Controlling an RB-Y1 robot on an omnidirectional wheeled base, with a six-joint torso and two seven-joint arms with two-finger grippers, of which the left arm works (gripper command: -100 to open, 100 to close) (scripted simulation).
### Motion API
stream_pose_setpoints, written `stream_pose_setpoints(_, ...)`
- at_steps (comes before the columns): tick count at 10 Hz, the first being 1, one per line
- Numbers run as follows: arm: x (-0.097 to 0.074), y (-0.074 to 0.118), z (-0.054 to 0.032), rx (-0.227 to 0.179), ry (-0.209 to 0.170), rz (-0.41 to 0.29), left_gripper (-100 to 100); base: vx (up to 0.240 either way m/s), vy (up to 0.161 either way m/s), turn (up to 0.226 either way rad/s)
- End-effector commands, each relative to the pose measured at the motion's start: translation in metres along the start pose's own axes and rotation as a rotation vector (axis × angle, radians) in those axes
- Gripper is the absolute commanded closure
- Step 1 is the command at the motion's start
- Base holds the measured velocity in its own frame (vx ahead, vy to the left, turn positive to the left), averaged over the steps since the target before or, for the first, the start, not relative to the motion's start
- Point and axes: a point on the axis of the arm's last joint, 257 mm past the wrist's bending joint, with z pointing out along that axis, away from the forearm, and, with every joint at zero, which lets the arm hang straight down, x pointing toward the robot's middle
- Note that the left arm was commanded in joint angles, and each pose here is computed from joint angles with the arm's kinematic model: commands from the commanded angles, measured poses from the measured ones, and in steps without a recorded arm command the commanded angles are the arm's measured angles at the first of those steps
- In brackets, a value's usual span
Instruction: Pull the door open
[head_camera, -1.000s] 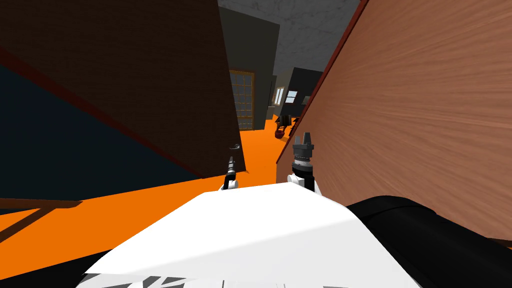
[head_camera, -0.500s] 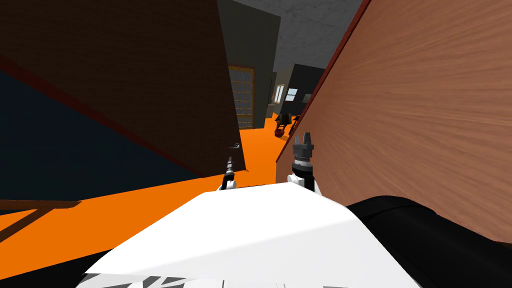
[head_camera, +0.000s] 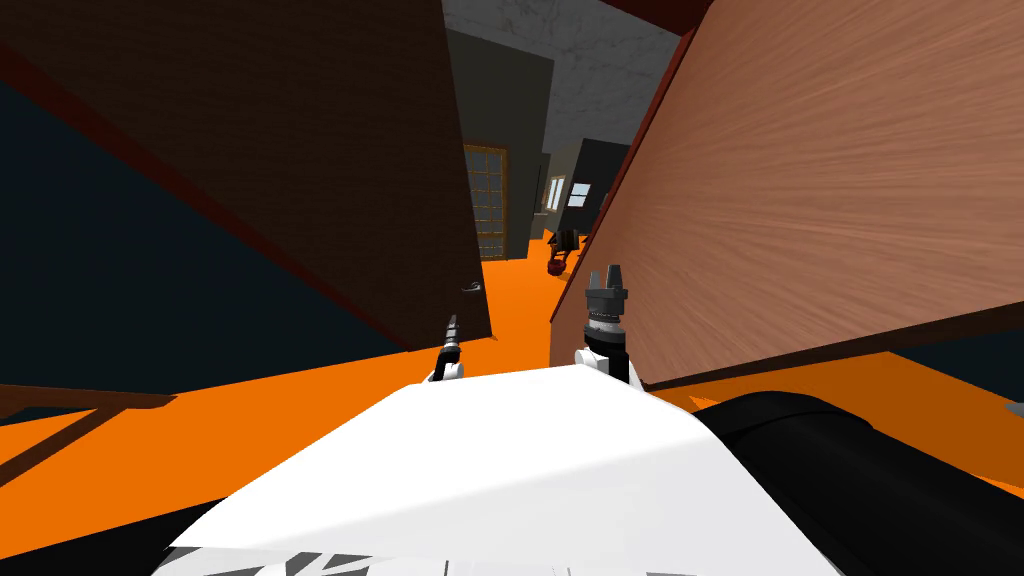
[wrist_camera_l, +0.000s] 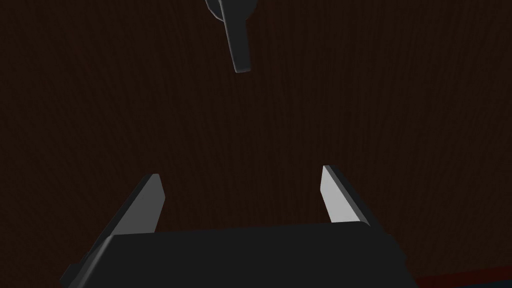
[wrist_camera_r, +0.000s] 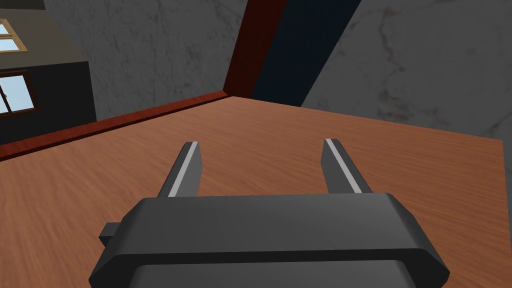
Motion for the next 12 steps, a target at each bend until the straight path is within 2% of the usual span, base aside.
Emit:
stream_pose_setpoints(1, -0.018, 0.003, 0.0013, -0.005, -0.007, 0.027, -100, -0.092, 0.017, -0.007)
stream_pose_setpoints(5, -0.061, 0.007, 0.0048, -0.019, -0.029, 0.083, -100, -0.054, 0.012, -0.014)
stream_pose_setpoints(7, -0.085, 0.006, 0.0080, -0.019, -0.053, 0.098, -100, -0.010, 0.012, -0.035)
stream_pose_setpoints(8, -0.085, 0.002, 0.0101, -0.010, -0.073, 0.065, -100, 0.100, -0.007, -0.205)
stream_pose_setpoints(12, -0.062, 0.000, 0.0101, -0.001, -0.086, -0.006, -100, 0.173, -0.003, -0.116)
